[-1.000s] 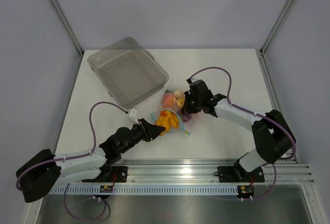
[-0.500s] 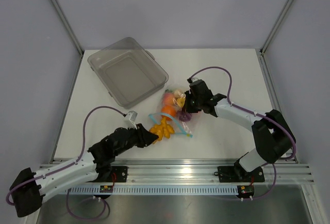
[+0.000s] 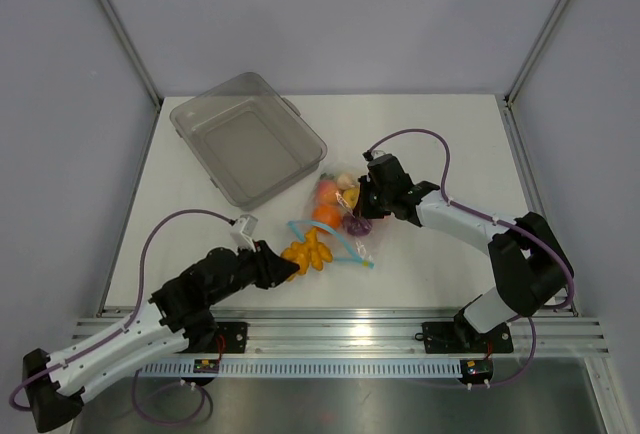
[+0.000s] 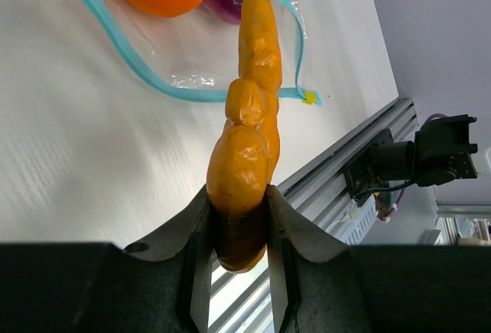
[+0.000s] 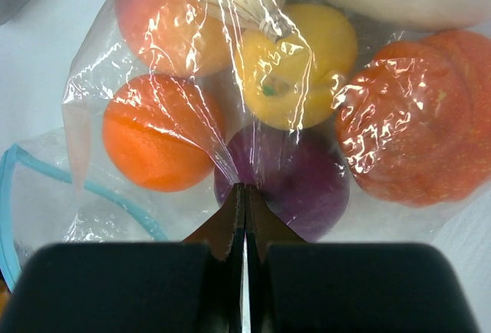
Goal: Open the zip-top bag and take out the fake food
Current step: Pick up the fake vegetable from the zipper food storage bag.
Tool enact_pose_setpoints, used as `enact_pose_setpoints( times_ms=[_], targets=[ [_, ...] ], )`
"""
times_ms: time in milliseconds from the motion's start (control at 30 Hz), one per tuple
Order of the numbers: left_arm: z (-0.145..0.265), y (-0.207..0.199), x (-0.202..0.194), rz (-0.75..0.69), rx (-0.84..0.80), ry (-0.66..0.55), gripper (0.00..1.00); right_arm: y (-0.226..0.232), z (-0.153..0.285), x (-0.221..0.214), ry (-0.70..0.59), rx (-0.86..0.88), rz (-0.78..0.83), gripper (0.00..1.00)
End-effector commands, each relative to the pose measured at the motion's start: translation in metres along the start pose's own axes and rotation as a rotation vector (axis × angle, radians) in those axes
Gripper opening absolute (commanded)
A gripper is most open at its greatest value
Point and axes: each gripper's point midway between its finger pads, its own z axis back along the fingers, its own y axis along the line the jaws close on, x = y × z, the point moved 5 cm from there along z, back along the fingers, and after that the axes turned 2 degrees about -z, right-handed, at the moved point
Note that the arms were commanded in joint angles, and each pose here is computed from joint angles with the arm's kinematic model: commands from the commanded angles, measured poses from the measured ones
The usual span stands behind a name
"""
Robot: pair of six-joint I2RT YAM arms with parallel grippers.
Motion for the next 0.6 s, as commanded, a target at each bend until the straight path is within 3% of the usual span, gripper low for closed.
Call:
enact_pose_setpoints(
  times_ms=[0,300,567],
  targets=[
    [0.010,-0.026,0.016,-0.032,-0.090,-0.001,0.21,0.005,0.004,0.016,-0.043,0.010,0.001,0.00],
    [0.027,-0.063,0.053,-0.046,-0.172,-0.067,0.20,0.005,0.001,0.014,-0.027,0.019,0.003,0.00],
    [0.016,-0.073,0.095,-0.043,-0.109,-0.144,0.18,0.008,0.003,0.014,-0.030,0.031,0.006,0.01]
  ],
)
